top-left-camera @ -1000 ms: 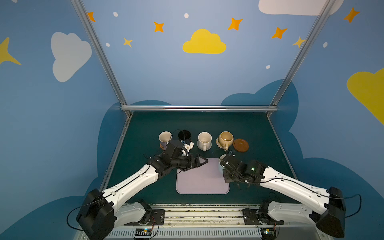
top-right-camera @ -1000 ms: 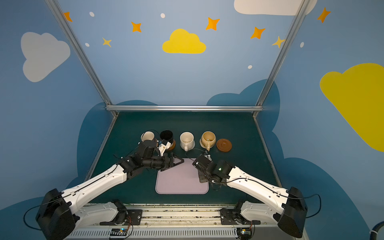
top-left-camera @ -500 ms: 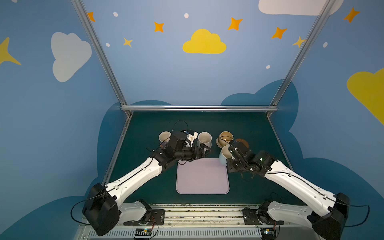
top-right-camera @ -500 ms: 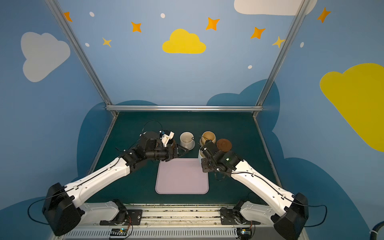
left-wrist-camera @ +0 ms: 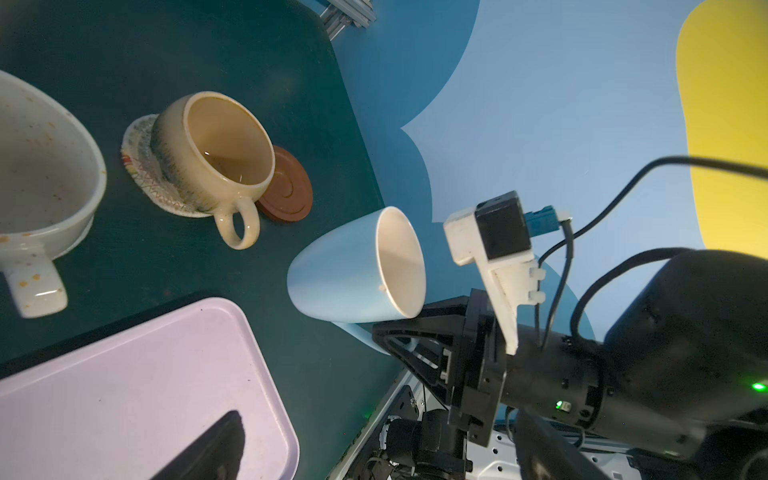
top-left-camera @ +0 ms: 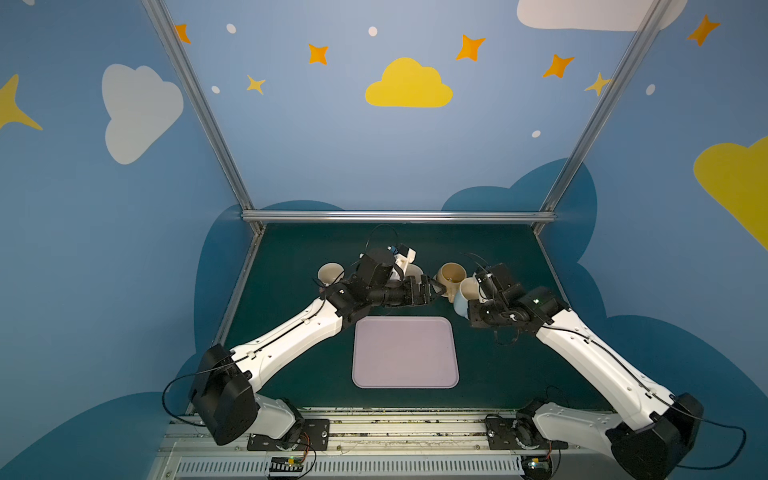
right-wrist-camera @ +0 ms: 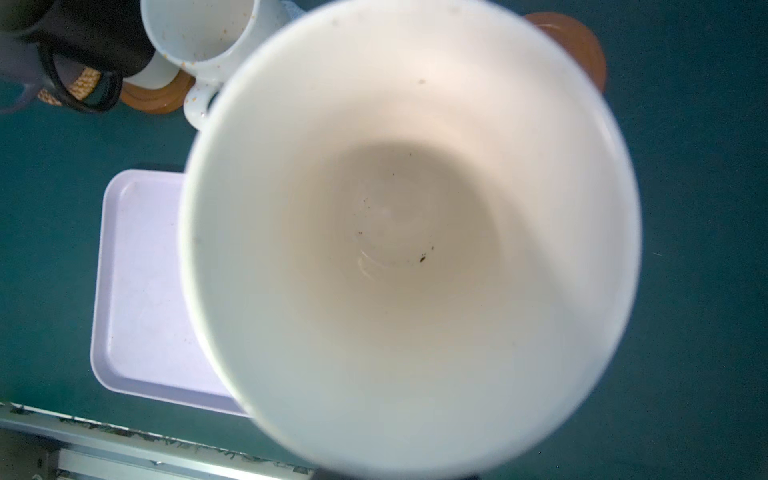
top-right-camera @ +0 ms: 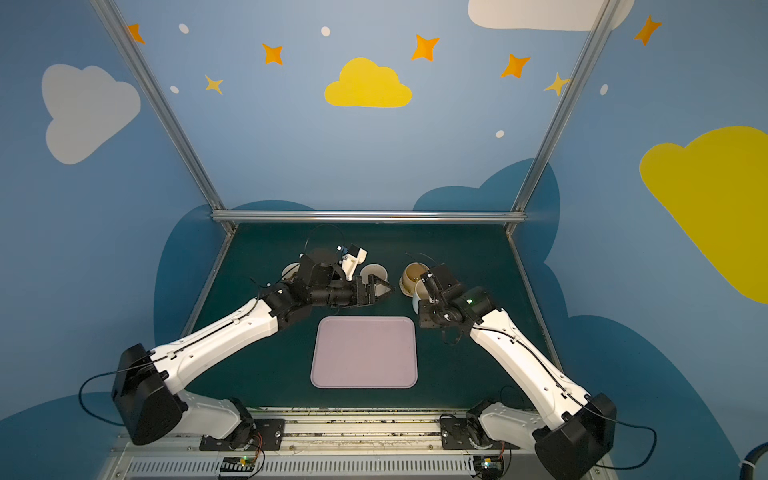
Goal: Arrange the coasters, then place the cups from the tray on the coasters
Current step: 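Carry the pale blue mug with the right gripper toward the terracotta coaster, then lower the pale blue mug onto the terracotta coaster with the right gripper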
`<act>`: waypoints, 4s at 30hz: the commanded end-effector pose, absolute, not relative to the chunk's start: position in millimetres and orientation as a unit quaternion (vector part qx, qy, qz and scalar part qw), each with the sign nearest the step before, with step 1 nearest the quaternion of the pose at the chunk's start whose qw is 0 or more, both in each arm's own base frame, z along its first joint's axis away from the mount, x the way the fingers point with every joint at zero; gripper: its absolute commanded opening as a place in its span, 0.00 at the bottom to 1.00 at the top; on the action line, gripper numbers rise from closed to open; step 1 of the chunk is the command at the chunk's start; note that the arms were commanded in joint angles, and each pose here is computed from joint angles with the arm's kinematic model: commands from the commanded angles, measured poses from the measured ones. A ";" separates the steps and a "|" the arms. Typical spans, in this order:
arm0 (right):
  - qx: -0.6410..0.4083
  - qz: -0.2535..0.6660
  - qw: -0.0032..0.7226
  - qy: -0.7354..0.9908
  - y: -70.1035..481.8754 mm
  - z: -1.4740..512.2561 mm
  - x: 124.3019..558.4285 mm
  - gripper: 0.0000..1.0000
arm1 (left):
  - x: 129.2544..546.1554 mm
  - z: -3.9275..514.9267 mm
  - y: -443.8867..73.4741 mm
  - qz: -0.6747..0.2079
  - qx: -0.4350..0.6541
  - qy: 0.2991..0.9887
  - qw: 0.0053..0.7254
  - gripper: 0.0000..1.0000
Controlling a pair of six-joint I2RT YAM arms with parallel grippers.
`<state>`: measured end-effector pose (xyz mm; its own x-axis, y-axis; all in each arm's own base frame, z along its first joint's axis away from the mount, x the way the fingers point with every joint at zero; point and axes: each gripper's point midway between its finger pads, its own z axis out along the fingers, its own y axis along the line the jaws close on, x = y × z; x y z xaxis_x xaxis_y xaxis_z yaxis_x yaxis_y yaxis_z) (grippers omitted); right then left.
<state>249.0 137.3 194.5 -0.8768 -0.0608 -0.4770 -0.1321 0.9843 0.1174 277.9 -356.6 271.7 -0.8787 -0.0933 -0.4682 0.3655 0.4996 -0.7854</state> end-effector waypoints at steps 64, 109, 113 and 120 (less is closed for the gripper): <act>0.004 -0.004 0.173 0.985 54.7 112.8 414.1 0.00 | 347.5 219.2 -441.8 -0.441 0.141 0.870 0.173 1.00; 0.012 -0.011 0.126 0.992 56.5 77.2 371.1 0.26 | 343.2 217.4 -432.0 -0.446 0.130 0.867 0.180 1.00; 0.013 -0.003 0.127 0.992 57.9 77.2 371.4 0.33 | 342.8 219.6 -432.0 -0.447 0.131 0.866 0.181 1.00; 0.035 -0.003 0.152 0.988 54.4 92.2 369.9 0.54 | 342.8 225.4 -426.4 -0.440 0.137 0.866 0.195 1.00</act>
<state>377.0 58.3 77.3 -0.9621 0.0298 -0.2709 0.0331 0.9994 -0.0076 343.7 -434.7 201.8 -0.9110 0.0765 -0.4052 0.3697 0.5864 -0.7207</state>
